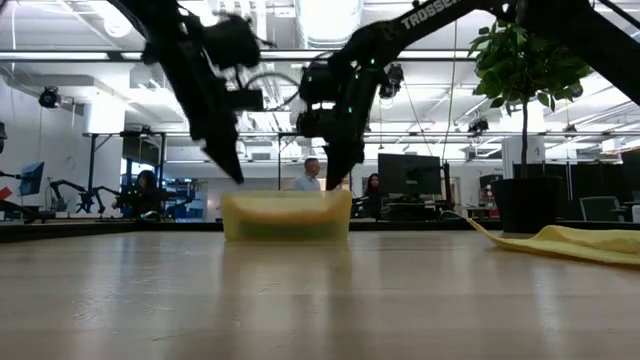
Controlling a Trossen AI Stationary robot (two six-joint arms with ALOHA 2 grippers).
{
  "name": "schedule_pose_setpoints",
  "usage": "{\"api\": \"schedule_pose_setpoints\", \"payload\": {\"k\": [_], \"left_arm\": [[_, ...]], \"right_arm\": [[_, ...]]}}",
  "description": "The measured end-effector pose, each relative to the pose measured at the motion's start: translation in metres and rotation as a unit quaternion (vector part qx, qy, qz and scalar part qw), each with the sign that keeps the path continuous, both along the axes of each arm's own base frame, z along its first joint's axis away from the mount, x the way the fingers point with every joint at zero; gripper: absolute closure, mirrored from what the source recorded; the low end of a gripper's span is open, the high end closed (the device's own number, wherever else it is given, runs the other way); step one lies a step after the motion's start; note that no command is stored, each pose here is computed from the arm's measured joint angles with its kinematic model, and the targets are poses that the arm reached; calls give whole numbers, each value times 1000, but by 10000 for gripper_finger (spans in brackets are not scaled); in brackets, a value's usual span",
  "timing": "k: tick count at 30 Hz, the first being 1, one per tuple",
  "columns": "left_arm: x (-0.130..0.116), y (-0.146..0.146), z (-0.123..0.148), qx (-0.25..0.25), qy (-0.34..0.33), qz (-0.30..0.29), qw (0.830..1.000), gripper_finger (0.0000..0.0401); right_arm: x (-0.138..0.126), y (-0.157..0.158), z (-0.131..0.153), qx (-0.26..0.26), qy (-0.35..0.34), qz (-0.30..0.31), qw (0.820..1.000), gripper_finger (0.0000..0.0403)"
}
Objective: Fold microfiber towels
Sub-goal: Stack the folded orange microfiber cloth on top of the light blue microfiber cloth, then fold the yellow microfiber cloth
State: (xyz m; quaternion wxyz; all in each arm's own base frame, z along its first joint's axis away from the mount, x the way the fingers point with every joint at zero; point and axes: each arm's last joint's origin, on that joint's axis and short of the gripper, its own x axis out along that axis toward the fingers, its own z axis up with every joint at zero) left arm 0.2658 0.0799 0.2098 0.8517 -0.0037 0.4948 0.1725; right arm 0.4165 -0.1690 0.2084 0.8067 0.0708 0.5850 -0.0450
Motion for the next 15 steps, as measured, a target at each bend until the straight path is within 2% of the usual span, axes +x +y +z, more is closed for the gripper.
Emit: {"api": "schedule_pose_setpoints", "payload": {"k": [4, 8, 12, 15], "left_arm": [[-15, -2, 30, 43, -48, 18, 998, 350], [-32, -5, 50, 59, -91, 31, 994, 350], [-47, -9, 57, 40, -124, 61, 990, 350], [-55, -16, 59, 1, -148, 59, 987, 350]], "right_arm": [[-1, -3, 32, -16, -44, -11, 999, 394], [-8, 0, 60, -24, -76, -21, 997, 394], [-24, 7, 84, -29, -94, -26, 995, 394], [-40, 18, 93, -15, -87, -39, 995, 394]]}}
